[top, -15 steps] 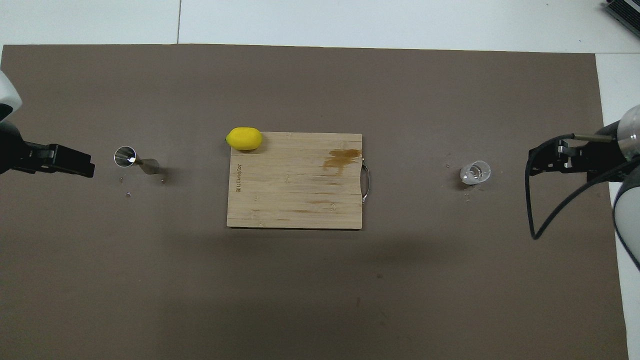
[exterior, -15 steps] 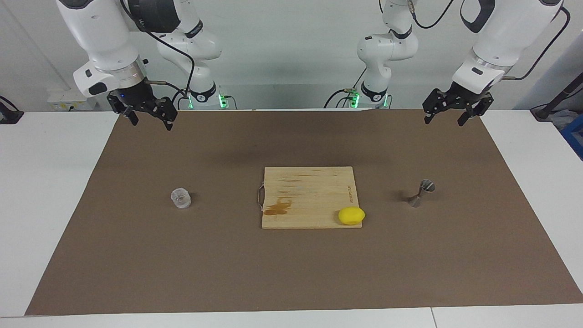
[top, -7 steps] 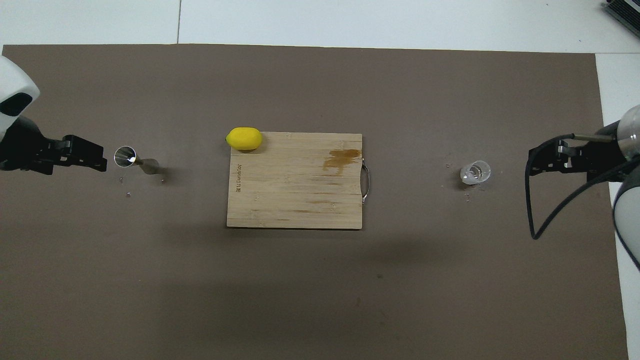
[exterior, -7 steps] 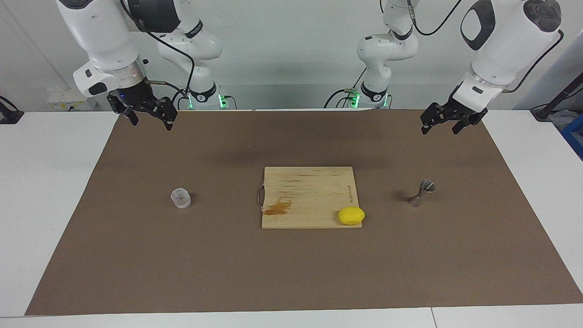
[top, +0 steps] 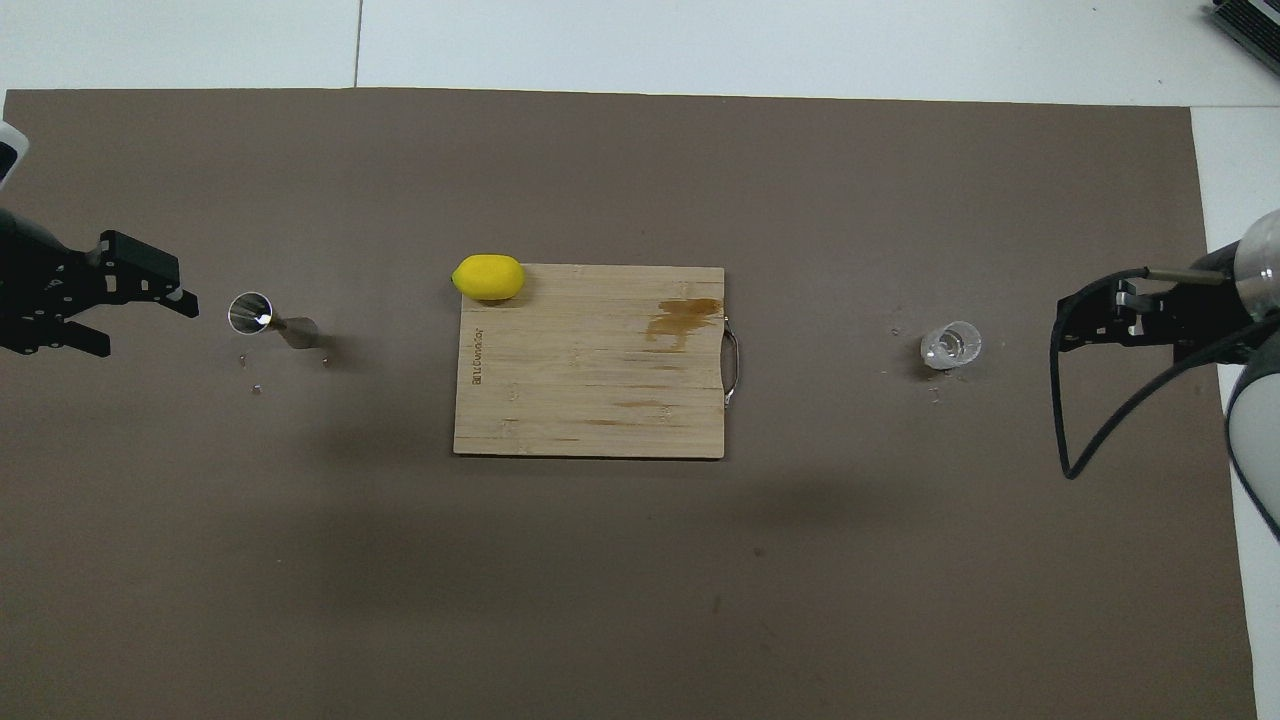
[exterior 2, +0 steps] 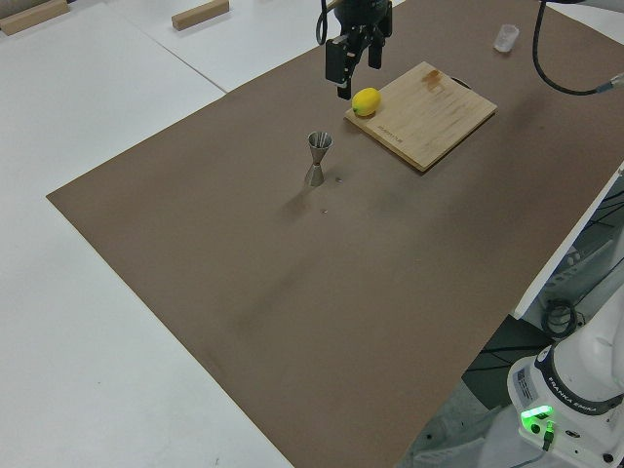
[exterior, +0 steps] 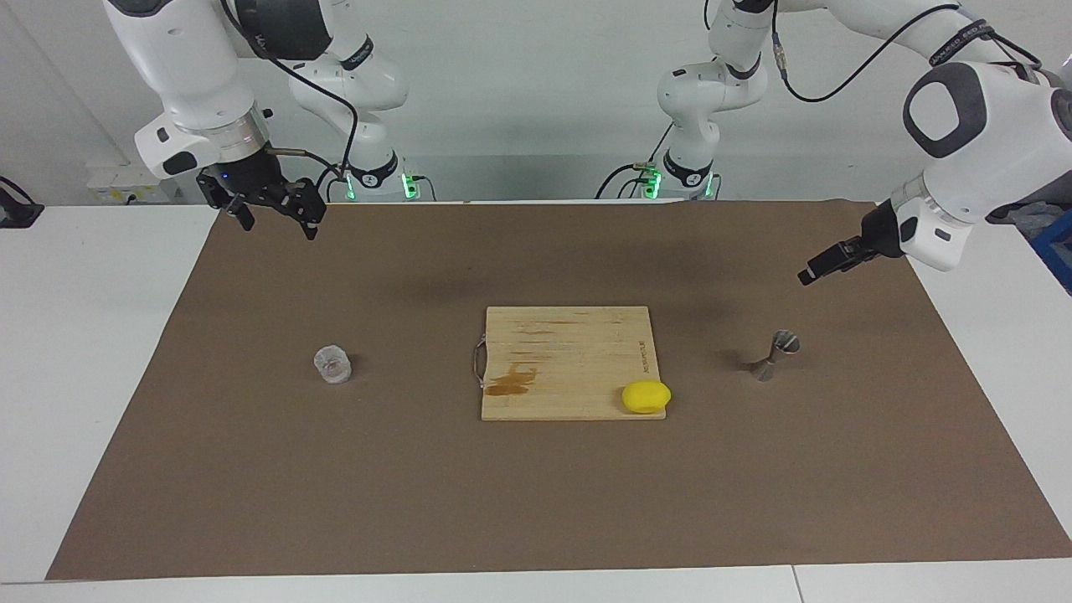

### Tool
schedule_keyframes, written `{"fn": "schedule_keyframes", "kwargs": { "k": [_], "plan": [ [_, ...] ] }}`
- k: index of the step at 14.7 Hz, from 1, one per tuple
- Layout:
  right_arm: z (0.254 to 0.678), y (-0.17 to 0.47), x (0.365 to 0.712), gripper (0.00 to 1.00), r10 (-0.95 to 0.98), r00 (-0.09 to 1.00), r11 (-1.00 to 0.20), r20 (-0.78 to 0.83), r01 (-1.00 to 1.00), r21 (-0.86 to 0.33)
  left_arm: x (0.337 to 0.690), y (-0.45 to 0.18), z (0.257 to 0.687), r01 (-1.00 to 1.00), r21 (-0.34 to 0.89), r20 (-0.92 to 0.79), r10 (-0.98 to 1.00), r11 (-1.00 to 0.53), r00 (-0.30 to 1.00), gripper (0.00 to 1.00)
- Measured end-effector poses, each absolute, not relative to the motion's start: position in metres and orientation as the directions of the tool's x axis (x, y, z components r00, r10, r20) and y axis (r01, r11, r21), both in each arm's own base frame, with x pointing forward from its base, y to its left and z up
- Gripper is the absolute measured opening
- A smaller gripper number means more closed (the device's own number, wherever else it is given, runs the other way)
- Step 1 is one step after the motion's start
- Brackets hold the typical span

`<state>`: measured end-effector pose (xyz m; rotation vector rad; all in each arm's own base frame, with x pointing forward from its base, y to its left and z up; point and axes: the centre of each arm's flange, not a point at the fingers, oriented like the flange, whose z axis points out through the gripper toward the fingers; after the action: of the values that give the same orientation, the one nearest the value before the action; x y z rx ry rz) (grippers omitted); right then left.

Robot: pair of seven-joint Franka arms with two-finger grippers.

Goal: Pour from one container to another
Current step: 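Open the left gripper and reach it to the small dark cup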

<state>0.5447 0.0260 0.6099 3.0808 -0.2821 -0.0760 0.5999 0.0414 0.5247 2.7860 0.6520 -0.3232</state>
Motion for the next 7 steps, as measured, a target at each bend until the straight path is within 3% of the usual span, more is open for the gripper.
{"fn": "schedule_keyframes", "kwargs": {
  "k": [3,7],
  "plan": [
    [0.610,0.026,0.545,1.00,-0.183,0.982,-0.982,-0.045,-0.180,0.051,0.605,0.073,0.506,0.693,0.237,-0.371,0.596,-0.681,0.712,1.00],
    [0.610,0.026,0.545,1.00,-0.183,0.982,-0.982,-0.045,-0.180,0.051,0.607,0.099,0.464,0.917,0.190,-0.545,0.739,-0.350,0.395,1.00]
  ]
}}
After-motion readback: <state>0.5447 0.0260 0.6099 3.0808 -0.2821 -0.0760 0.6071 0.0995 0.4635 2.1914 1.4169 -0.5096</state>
